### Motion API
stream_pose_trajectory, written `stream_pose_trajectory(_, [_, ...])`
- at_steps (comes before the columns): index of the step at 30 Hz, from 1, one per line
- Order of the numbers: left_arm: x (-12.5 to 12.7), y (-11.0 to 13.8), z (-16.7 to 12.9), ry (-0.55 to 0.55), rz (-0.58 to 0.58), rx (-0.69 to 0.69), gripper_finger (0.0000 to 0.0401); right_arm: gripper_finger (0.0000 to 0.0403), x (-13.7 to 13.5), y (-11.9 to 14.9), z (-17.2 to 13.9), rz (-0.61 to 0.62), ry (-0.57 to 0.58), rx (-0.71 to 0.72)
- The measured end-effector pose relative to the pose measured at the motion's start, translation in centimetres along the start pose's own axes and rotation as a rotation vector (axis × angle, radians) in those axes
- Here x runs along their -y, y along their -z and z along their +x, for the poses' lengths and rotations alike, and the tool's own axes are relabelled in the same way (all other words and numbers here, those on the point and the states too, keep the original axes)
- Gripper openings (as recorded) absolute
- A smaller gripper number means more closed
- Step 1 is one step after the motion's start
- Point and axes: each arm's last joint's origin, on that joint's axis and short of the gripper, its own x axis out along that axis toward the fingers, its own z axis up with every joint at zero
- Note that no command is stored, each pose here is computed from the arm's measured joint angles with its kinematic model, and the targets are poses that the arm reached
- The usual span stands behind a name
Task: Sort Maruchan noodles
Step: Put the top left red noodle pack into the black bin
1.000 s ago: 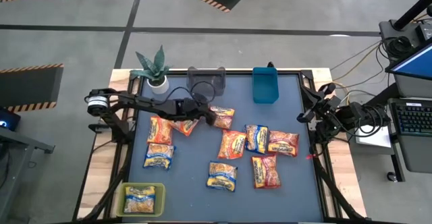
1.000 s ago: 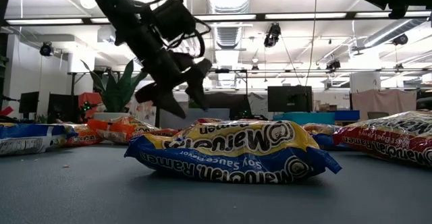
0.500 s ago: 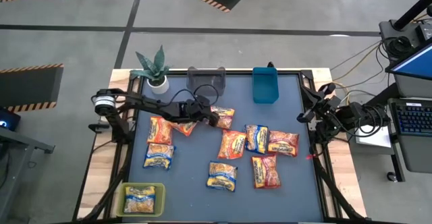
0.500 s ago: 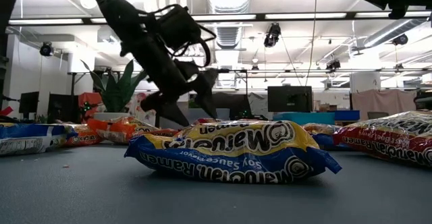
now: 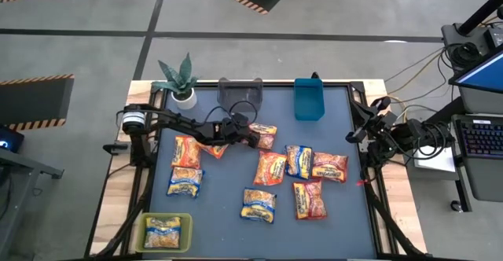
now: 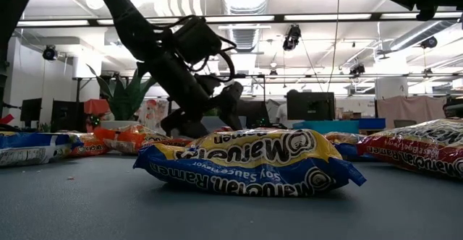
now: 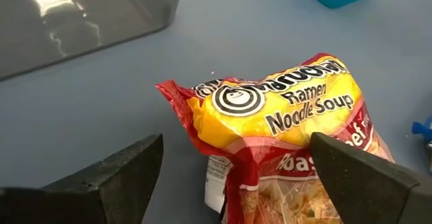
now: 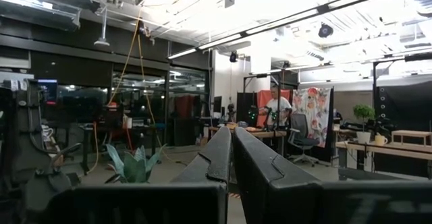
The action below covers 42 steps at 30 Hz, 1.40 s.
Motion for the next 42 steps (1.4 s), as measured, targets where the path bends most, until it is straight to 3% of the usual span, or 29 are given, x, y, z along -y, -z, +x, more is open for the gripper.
stream_pose_trajectory(25, [0.21, 0.28, -0.02, 0.012, 0.015, -0.010, 0.0135, 0.0009, -0.01, 0.00, 0.00, 0.000, 0.000, 0.000])
stream_pose_trajectory(42, [0.19, 0.22, 0.02, 0.008, 0.012, 0.010, 0.0028, 0.0009, -0.01, 0.01, 0.00, -0.001, 0.000, 0.000])
